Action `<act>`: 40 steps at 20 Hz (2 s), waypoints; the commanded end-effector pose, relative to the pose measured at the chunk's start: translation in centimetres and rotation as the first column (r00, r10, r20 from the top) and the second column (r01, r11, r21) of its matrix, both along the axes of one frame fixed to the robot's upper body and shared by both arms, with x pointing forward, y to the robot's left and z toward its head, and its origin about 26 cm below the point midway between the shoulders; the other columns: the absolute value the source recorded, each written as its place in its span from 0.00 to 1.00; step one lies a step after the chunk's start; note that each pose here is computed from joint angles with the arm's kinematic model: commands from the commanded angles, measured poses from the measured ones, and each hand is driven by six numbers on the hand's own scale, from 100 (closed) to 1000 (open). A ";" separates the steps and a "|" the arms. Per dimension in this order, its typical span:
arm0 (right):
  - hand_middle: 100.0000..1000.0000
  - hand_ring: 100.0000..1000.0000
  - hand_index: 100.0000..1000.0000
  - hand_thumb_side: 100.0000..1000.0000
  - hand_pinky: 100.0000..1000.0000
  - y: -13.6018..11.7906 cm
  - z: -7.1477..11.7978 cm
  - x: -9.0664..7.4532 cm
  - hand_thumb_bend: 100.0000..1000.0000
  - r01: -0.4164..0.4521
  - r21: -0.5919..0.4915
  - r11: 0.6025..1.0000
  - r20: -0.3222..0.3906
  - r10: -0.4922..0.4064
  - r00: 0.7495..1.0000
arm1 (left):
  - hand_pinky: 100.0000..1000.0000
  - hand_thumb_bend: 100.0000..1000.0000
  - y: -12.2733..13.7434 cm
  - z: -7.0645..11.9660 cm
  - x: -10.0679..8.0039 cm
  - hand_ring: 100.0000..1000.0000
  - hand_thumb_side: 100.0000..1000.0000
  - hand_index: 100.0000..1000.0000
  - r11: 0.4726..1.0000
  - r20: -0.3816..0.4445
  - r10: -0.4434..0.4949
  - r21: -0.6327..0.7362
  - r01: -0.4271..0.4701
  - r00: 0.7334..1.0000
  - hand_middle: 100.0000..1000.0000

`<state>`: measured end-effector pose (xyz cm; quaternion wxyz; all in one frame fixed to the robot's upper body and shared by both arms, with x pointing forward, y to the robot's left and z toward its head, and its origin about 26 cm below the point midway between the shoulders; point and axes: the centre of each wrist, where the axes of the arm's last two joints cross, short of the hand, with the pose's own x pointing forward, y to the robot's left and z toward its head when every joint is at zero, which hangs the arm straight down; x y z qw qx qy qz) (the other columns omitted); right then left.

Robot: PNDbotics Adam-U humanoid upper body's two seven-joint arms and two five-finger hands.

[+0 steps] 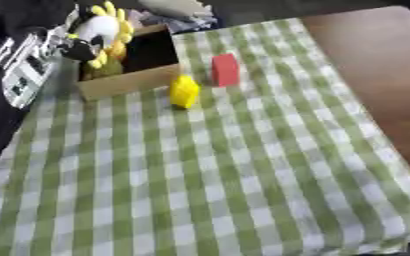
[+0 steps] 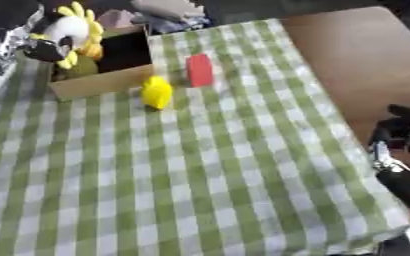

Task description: Pick up objects on the table and place them in the box.

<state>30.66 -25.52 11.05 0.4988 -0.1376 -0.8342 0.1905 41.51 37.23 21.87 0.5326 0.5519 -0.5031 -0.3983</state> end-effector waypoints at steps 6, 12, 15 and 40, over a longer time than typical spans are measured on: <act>0.59 0.61 0.81 0.32 0.56 -0.2 0.6 0.1 0.00 -0.009 -0.006 1.000 0.019 0.009 1.000 | 0.68 0.24 1.1 0.1 0.3 0.68 0.31 0.80 0.999 0.028 0.000 -0.044 0.001 1.000 0.73; 0.59 0.61 0.81 0.33 0.56 -0.2 0.7 0.1 0.00 -0.010 -0.010 1.000 0.021 0.011 1.000 | 0.71 0.28 1.0 0.4 -0.2 0.73 0.41 0.83 0.998 0.022 -0.033 -0.051 0.034 0.999 0.78; 0.59 0.60 0.81 0.33 0.56 -0.3 0.7 0.1 0.00 -0.006 -0.010 1.000 0.024 0.006 1.000 | 0.70 0.25 1.1 1.2 -0.8 0.72 0.39 0.83 0.997 0.051 -0.042 -0.057 0.045 0.998 0.77; 0.59 0.60 0.81 0.33 0.56 -0.3 0.8 0.1 0.00 -0.006 -0.009 1.000 0.026 0.006 1.000 | 0.83 0.45 -7.2 2.9 -2.9 0.83 0.08 0.80 0.755 -0.187 -0.517 0.359 0.548 0.835 0.85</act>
